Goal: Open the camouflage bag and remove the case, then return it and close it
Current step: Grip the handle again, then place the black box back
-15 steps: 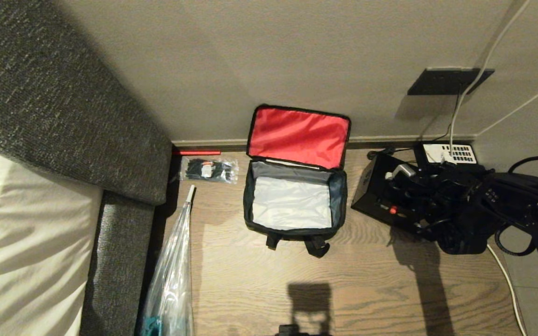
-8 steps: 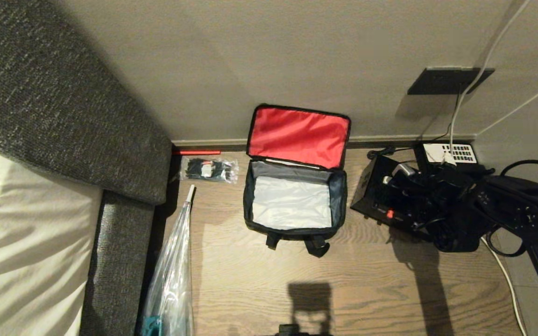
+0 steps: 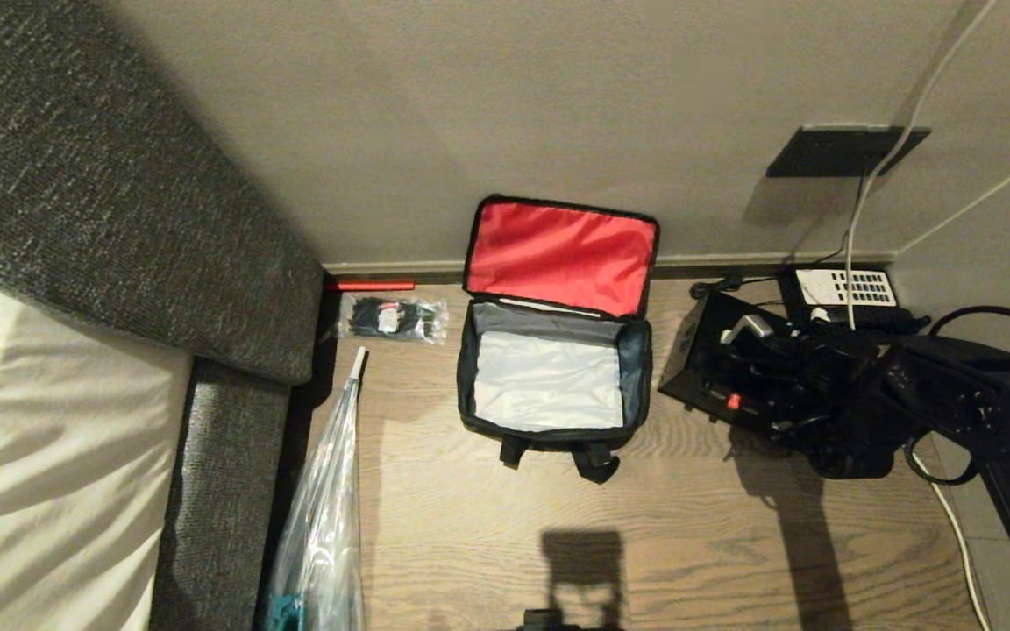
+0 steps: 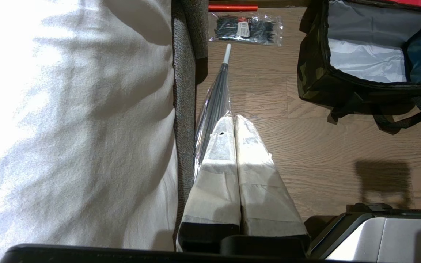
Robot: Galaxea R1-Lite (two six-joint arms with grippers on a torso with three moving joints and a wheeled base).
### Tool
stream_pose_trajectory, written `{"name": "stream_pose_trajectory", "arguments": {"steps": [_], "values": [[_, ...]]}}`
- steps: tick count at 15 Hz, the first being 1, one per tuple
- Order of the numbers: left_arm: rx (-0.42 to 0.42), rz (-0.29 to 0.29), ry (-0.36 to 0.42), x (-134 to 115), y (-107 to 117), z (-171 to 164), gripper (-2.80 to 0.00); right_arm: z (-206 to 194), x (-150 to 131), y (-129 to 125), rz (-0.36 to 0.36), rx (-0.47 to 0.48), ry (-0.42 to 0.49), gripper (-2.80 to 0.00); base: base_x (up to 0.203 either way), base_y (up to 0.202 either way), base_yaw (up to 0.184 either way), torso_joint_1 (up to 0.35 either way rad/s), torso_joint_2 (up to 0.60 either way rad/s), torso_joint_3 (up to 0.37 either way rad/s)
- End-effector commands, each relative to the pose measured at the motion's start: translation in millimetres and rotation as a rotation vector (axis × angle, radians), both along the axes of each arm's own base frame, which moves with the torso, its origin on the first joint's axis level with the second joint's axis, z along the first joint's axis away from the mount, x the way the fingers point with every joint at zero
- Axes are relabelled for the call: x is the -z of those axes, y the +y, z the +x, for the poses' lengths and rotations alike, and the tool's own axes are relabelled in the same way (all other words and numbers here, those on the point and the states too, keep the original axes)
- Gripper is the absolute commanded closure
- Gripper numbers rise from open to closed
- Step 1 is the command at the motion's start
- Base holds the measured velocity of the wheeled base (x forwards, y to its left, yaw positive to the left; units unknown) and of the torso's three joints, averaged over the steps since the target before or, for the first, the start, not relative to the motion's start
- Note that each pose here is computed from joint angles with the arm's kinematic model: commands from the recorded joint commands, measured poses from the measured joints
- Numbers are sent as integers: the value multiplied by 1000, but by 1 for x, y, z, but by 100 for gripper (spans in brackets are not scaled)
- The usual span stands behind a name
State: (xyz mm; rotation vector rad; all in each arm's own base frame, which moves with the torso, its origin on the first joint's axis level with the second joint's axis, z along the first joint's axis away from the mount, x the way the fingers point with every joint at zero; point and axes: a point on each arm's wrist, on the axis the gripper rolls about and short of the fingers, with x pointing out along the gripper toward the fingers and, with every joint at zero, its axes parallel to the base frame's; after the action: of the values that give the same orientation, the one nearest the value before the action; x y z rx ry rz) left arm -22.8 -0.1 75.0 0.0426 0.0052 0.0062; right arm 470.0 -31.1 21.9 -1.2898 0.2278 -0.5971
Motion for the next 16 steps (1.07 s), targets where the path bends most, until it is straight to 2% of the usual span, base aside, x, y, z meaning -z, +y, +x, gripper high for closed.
{"name": "stream_pose_trajectory", "arguments": {"steps": [1, 6, 8, 10, 13, 16], "values": [[-1, 0, -1, 0, 0, 0, 0, 0, -8, 0, -6, 6, -23, 0, 0, 0, 0, 0, 0, 0], [-1, 0, -1, 0, 0, 0, 0, -24, -35, -1, 18, 5, -24, 0, 0, 0, 0, 0, 0, 0], [-1, 0, -1, 0, 0, 0, 0, -40, -57, 0, 24, 4, -38, 0, 0, 0, 0, 0, 0, 0], [-1, 0, -1, 0, 0, 0, 0, -62, -87, 1, 24, 3, -65, 0, 0, 0, 0, 0, 0, 0], [-1, -1, -1, 0, 0, 0, 0, -101, -146, 10, 11, -16, -164, 0, 0, 0, 0, 0, 0, 0], [-1, 0, 1, 0, 0, 0, 0, -141, -194, 46, 12, -120, -215, 0, 0, 0, 0, 0, 0, 0]]}}
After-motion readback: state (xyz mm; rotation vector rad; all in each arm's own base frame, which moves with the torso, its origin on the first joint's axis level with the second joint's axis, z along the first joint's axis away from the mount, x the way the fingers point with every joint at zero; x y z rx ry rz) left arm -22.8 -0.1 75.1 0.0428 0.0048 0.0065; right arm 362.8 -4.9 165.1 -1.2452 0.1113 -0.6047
